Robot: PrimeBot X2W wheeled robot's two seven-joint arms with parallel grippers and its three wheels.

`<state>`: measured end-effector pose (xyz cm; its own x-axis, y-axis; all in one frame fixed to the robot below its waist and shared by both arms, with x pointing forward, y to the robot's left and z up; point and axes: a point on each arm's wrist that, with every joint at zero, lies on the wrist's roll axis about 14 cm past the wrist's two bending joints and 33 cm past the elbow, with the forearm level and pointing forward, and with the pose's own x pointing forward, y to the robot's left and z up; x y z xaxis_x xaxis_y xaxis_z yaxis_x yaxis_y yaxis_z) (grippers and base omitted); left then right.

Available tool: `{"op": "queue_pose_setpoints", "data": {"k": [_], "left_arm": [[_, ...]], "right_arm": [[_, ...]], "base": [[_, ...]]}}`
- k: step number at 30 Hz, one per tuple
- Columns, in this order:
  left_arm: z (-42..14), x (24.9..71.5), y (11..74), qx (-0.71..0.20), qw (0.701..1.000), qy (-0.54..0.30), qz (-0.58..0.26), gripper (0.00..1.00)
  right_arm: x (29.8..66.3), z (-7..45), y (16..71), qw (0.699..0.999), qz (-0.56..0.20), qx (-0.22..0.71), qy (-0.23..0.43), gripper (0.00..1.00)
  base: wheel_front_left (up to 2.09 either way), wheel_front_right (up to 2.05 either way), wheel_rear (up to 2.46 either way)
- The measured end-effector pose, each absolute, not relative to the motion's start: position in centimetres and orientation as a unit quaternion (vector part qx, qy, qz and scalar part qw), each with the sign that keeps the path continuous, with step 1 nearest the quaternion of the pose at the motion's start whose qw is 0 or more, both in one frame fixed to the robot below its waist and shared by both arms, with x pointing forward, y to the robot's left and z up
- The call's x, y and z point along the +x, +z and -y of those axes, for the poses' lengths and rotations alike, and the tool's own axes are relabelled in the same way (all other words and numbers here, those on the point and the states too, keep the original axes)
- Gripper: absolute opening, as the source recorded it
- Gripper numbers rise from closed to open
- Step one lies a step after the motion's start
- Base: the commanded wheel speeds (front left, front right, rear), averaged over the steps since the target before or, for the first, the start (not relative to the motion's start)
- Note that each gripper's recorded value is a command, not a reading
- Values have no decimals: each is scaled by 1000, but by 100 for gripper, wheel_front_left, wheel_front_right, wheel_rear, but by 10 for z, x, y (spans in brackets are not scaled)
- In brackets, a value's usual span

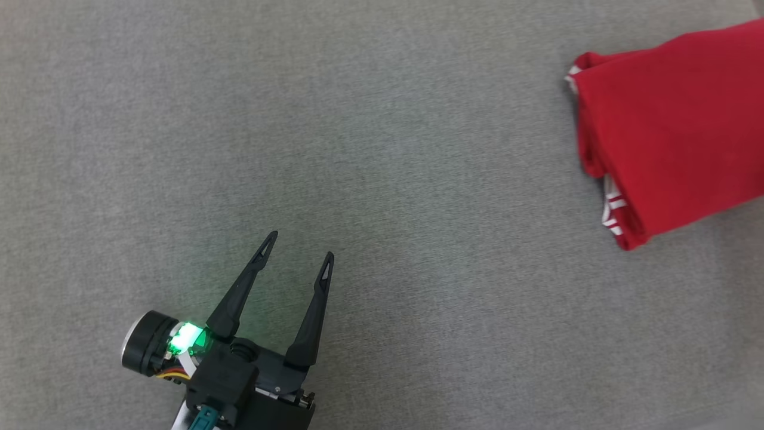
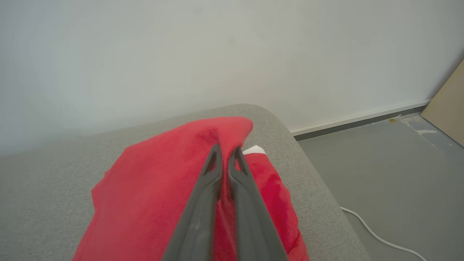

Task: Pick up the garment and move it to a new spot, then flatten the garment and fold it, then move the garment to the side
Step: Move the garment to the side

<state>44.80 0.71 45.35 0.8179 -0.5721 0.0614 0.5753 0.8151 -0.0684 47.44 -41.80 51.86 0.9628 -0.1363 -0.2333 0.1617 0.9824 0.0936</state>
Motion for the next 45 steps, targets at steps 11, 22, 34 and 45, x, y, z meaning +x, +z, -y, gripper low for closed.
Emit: {"op": "queue_pose_setpoints", "data": {"k": [11,22,34,45], "left_arm": [[-25,451,449,-28,958,-284,14,100],[-35,439,474,-27,965,-257,32,100],[-66,409,500,-55,981,-179,39,100],[-103,372,522,-76,989,-109,60,100]], "right_arm": [[482,448,479,980,-152,9,-131,100],[496,394,499,993,-102,-40,-54,100],[447,282,504,997,-37,-8,60,100],[390,206,532,993,46,12,108,100]], "base": [[0,0,0],[0,0,0],[0,0,0],[0,0,0]]}}
